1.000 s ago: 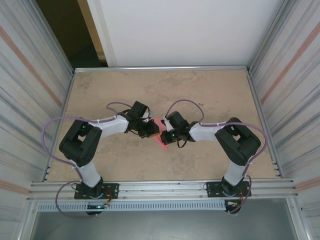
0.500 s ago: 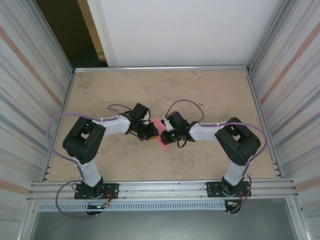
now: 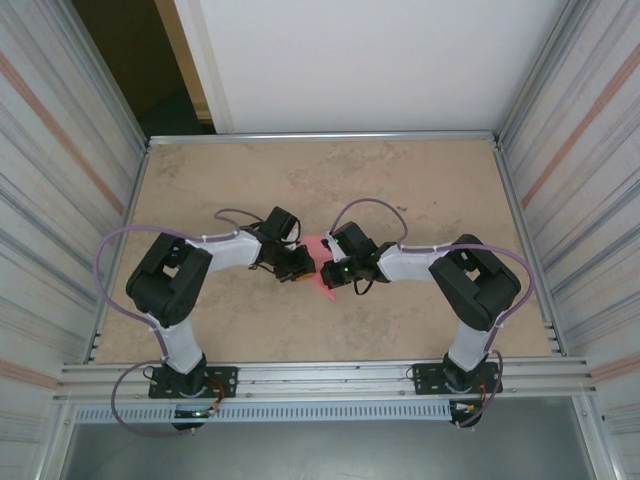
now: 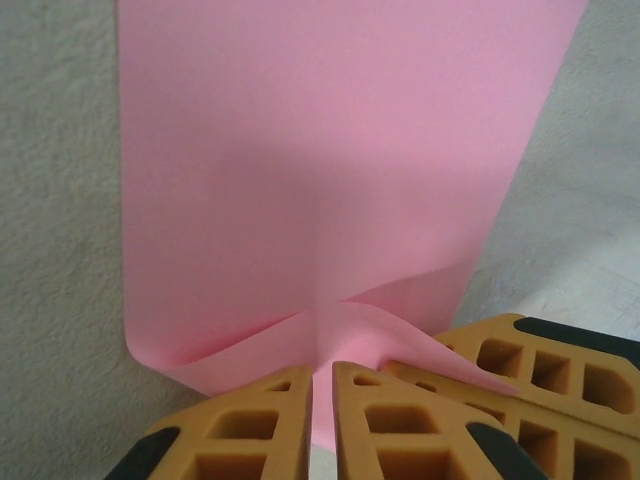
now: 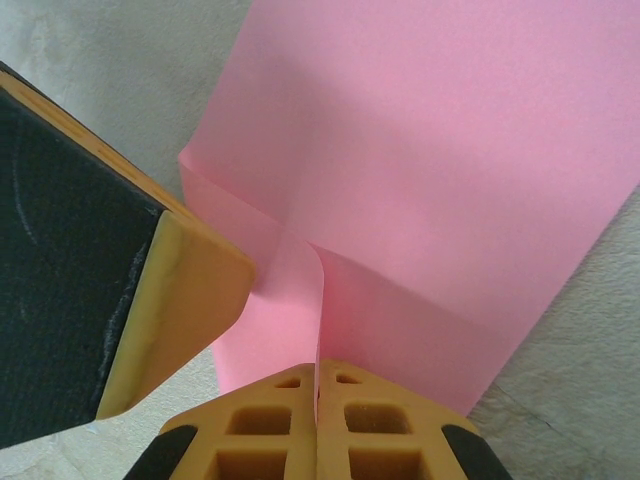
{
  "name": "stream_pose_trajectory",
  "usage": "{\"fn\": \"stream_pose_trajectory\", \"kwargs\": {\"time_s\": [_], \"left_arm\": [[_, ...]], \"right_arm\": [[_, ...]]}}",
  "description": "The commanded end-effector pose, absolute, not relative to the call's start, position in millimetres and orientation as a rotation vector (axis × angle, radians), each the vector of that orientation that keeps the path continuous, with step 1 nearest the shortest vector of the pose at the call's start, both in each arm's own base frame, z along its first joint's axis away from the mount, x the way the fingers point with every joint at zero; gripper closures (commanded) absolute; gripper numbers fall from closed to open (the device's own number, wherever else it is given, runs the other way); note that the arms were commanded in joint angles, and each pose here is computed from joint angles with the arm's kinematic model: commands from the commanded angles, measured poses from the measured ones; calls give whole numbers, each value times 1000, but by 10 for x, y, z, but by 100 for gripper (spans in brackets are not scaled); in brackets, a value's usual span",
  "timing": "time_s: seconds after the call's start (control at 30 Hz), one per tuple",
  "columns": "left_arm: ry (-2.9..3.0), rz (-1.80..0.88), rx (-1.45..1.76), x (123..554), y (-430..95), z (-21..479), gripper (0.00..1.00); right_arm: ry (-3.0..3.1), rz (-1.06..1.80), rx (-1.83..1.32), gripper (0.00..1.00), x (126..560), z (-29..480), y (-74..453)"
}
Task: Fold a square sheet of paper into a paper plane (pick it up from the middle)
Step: Third fold the triangle at the center of the table.
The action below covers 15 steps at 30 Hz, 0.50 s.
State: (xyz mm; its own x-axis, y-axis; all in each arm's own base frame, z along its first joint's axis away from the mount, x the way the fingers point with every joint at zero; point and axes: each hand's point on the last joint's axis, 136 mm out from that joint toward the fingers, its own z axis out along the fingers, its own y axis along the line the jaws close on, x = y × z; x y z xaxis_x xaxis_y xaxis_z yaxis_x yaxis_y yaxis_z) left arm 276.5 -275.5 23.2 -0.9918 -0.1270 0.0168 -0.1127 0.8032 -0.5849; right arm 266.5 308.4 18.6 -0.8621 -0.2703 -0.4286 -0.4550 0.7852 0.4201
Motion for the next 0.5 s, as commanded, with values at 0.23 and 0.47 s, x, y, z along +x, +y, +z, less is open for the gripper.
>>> {"fn": "stream_pose_trajectory", "kwargs": {"time_s": [0.23, 0.47], "left_arm": [[2998, -894, -201, 2758, -2721, 150, 86], [3039, -836, -223, 2705, -2653, 61, 86]], "right_arm": [[2715, 681, -520, 100, 2618, 6, 2960], [2708, 685, -479, 91, 2650, 62, 2964]]}}
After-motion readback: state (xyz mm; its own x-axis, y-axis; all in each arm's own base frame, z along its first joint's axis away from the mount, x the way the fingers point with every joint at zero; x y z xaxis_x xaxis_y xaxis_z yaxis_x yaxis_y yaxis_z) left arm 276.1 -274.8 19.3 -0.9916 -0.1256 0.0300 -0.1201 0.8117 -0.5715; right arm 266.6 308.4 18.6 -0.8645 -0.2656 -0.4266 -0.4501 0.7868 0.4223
